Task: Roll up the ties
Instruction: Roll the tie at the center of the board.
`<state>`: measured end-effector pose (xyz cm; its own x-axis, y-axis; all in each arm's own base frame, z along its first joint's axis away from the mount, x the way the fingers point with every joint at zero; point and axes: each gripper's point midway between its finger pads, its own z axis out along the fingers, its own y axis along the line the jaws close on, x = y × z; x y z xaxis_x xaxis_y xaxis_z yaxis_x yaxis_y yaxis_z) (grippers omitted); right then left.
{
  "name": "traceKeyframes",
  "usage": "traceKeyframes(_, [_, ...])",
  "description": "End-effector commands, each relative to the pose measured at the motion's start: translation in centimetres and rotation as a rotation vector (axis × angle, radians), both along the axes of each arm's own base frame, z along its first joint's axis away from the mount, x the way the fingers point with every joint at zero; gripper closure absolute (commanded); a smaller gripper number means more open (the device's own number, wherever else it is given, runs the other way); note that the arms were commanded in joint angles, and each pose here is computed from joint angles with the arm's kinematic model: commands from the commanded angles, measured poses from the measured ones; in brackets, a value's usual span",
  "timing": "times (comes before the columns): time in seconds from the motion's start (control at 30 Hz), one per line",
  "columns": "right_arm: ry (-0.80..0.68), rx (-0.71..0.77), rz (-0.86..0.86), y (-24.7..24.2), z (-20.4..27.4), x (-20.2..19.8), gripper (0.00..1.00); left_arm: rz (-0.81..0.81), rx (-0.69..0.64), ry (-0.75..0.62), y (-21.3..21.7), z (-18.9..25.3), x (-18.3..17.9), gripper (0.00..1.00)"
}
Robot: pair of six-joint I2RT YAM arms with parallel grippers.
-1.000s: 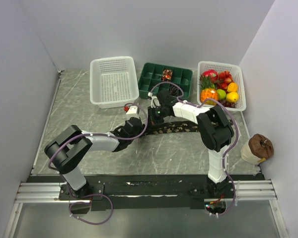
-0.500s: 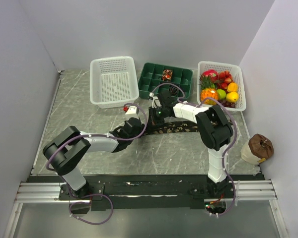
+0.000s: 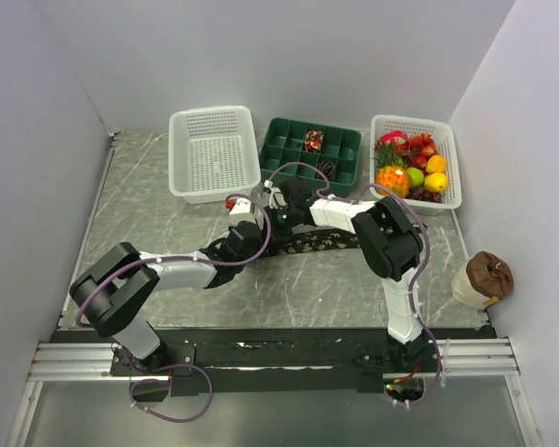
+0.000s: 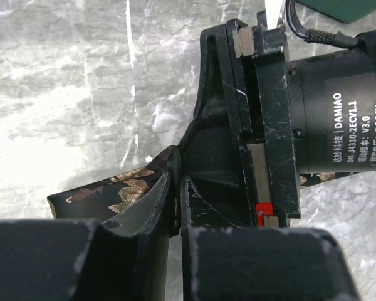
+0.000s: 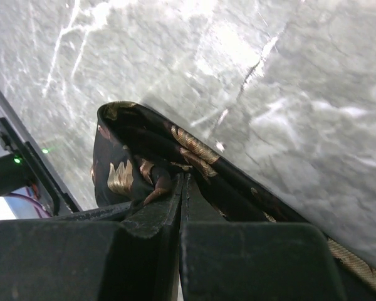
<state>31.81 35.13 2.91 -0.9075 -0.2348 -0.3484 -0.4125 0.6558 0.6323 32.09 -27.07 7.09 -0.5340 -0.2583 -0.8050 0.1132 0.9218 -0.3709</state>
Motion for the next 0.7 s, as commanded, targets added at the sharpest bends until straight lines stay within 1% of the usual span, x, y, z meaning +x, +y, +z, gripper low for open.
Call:
traceKeyframes(0.0, [-0.031,0.104,0.005,3.0,1.3,0.9,1.0,-0.01,-0.03,-0.016,-0.3,1.1,-0.3,0.85])
traceKeyframes(0.17, [-0.029,0.101,-0.024,3.3,0.4,1.1,1.0,-0.009,-0.031,-0.013,0.2,1.1,-0.8,0.86])
traceKeyframes(0.33, [-0.021,0.099,-0.036,3.3,-0.1,1.0,1.0,-0.042,-0.066,0.002,-0.2,0.8,-1.8,0.86])
traceKeyframes(0.43, [-0.016,0.1,-0.04,3.3,-0.2,1.0,1.0,-0.046,-0.071,0.017,-0.5,0.0,-2.4,0.86])
traceKeyframes(0.67, [-0.01,0.112,-0.04,3.4,-0.1,1.0,1.0,-0.061,-0.057,0.046,-1.8,-2.1,-2.4,0.86])
